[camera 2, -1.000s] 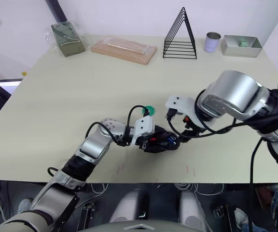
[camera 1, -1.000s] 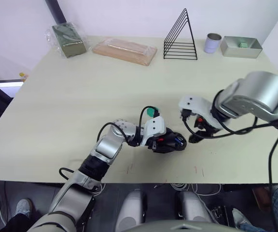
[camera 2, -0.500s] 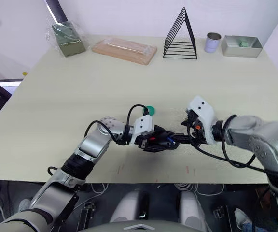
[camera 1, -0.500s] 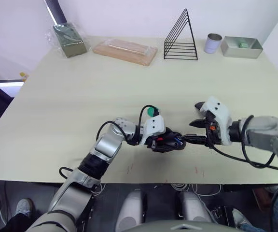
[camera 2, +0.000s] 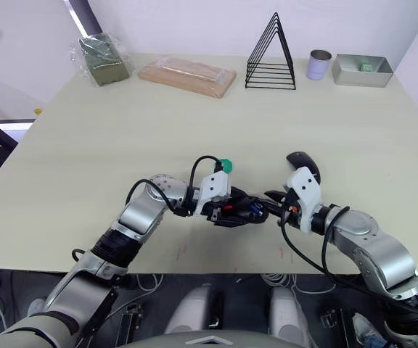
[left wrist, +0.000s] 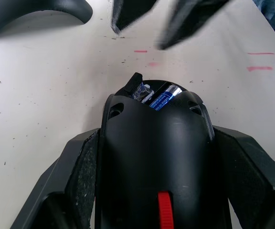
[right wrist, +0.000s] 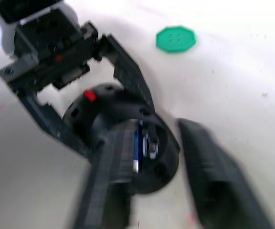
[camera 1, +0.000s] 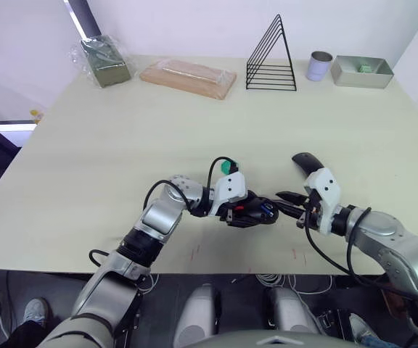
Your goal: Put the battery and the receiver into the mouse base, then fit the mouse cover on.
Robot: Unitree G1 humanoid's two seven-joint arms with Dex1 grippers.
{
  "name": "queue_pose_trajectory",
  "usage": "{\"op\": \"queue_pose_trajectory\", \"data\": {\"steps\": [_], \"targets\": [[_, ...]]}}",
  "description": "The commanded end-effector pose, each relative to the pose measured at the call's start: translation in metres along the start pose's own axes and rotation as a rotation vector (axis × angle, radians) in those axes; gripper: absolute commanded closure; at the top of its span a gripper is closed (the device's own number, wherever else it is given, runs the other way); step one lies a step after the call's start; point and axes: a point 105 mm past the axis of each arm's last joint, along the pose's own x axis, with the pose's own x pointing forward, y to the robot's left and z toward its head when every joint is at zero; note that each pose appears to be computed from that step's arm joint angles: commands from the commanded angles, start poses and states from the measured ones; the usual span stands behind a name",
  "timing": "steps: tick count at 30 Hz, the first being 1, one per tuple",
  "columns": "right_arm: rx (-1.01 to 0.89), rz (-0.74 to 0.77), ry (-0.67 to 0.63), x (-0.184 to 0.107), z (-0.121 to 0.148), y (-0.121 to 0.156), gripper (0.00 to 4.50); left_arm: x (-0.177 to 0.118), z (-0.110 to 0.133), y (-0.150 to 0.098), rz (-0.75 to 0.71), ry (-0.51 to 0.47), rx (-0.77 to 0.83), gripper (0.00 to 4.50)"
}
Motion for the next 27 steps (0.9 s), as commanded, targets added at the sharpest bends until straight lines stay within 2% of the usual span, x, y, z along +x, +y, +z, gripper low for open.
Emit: {"op": "queue_pose_trajectory", "data": {"steps": [1, 14, 27], "targets": [[-0.017, 0.007, -0.071, 0.006, 0.014, 0.003, 4.21, -0.001, 0.002, 0.0, 0.0, 0.005, 0.021, 1.07], [0.049, -0.016, -0.089, 0.016, 0.007, 0.002, 4.21, -0.001, 0.002, 0.0, 0.007, 0.002, 0.018, 1.07], [0.077, -0.041, -0.079, 0.011, -0.005, 0.001, 4.21, -0.001, 0.002, 0.0, 0.008, 0.001, 0.014, 1.07]]}}
